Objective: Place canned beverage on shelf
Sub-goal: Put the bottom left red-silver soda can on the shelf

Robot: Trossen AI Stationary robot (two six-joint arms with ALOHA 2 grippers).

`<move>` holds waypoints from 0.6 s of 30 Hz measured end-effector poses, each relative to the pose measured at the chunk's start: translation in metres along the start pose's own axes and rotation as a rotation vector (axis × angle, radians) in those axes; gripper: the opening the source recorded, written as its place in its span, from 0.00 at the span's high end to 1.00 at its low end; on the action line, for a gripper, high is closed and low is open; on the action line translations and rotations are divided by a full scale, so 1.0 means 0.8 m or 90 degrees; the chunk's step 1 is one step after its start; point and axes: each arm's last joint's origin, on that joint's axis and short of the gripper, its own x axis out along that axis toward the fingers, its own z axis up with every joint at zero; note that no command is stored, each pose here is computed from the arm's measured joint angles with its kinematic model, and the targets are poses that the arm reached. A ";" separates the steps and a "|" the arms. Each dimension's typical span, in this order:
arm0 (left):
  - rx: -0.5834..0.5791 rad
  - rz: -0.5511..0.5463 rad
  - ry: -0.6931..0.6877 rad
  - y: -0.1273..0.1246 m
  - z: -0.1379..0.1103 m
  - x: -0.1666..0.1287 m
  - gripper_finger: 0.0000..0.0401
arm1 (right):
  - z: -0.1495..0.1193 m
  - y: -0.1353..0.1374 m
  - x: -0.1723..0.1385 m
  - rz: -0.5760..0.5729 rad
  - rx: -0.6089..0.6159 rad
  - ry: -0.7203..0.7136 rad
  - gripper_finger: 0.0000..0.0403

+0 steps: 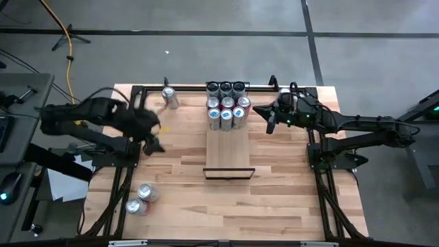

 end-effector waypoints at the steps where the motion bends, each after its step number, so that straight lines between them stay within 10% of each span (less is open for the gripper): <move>1: -0.021 0.018 0.033 -0.005 -0.008 0.003 0.23 | -0.002 -0.001 0.000 -0.004 -0.002 0.009 1.00; 9: -0.175 0.102 0.106 -0.055 -0.074 0.023 0.23 | -0.012 -0.005 -0.001 -0.025 -0.013 0.065 1.00; 18: -0.108 0.218 0.148 -0.109 -0.146 0.077 0.23 | -0.016 -0.006 -0.001 -0.021 -0.021 0.086 1.00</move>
